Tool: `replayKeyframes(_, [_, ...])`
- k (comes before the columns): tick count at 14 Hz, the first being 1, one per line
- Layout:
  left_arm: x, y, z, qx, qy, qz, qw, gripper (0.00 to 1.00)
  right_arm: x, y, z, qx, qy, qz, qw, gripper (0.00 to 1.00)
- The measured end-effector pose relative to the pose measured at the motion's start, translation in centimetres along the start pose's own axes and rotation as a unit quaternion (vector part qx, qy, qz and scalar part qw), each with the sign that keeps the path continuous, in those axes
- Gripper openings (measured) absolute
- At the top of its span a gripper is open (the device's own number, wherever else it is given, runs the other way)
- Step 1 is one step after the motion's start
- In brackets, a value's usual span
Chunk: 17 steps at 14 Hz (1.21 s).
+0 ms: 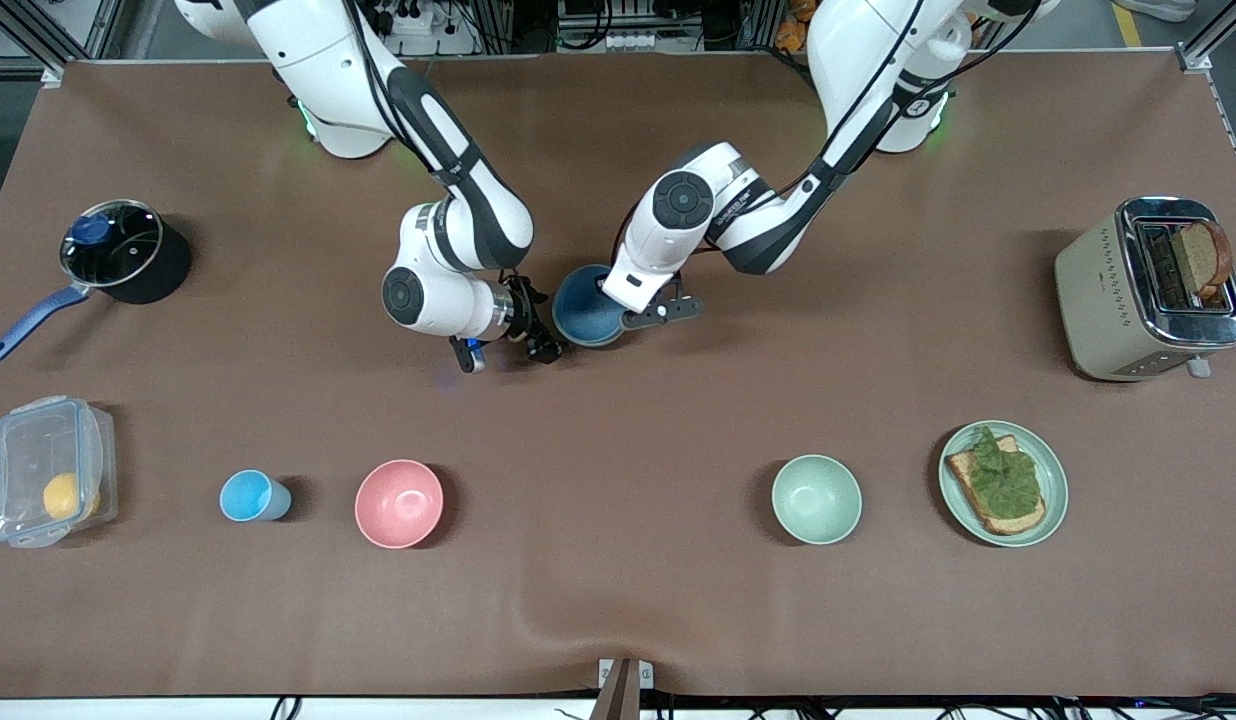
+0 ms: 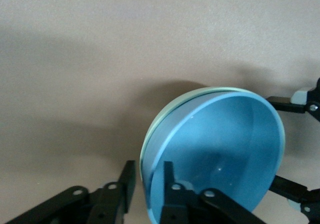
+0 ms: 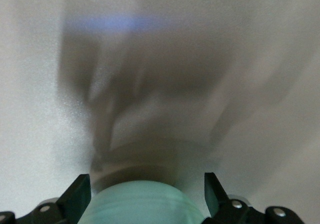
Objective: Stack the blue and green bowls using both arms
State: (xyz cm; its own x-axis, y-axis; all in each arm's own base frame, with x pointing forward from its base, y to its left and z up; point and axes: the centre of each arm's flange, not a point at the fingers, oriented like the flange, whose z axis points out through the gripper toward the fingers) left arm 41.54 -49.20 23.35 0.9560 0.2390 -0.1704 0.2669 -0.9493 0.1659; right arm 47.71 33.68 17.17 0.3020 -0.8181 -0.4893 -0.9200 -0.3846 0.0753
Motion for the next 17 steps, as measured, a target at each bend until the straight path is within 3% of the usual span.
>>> replayKeyframes(4, [1.6, 0.8, -2.0, -0.01, 0.011, -0.009, 1.0, 0.75, 0.0, 0.0, 0.0, 0.0, 0.0, 0.0, 1.0, 1.0])
replayKeyframes(6, [4.5, 1.0, -4.9, -0.001, 0.022, -0.025, 0.999, 0.95, 0.0, 0.0, 0.0, 0.0, 0.0, 0.0, 1.0, 1.0])
replayKeyframes(7, [6.4, 0.9, -6.9, 0.007, 0.028, -0.037, 0.999, 1.0, 0.0, 0.0, 0.0, 0.0, 0.0, 0.0, 1.0, 1.0])
replayKeyframes(13, [15.9, -3.2, -17.2, 0.069, 0.101, -0.059, 0.991, 1.0, -0.1, 0.1, 0.0, -0.003, -0.002, -0.012, 1.0, 1.0])
replayKeyframes(17, [20.1, -8.9, -24.1, 0.084, 0.11, -0.021, 0.99, 1.0, 1.1, 1.1, -1.9, -0.024, -0.019, -0.065, 0.997, 1.0])
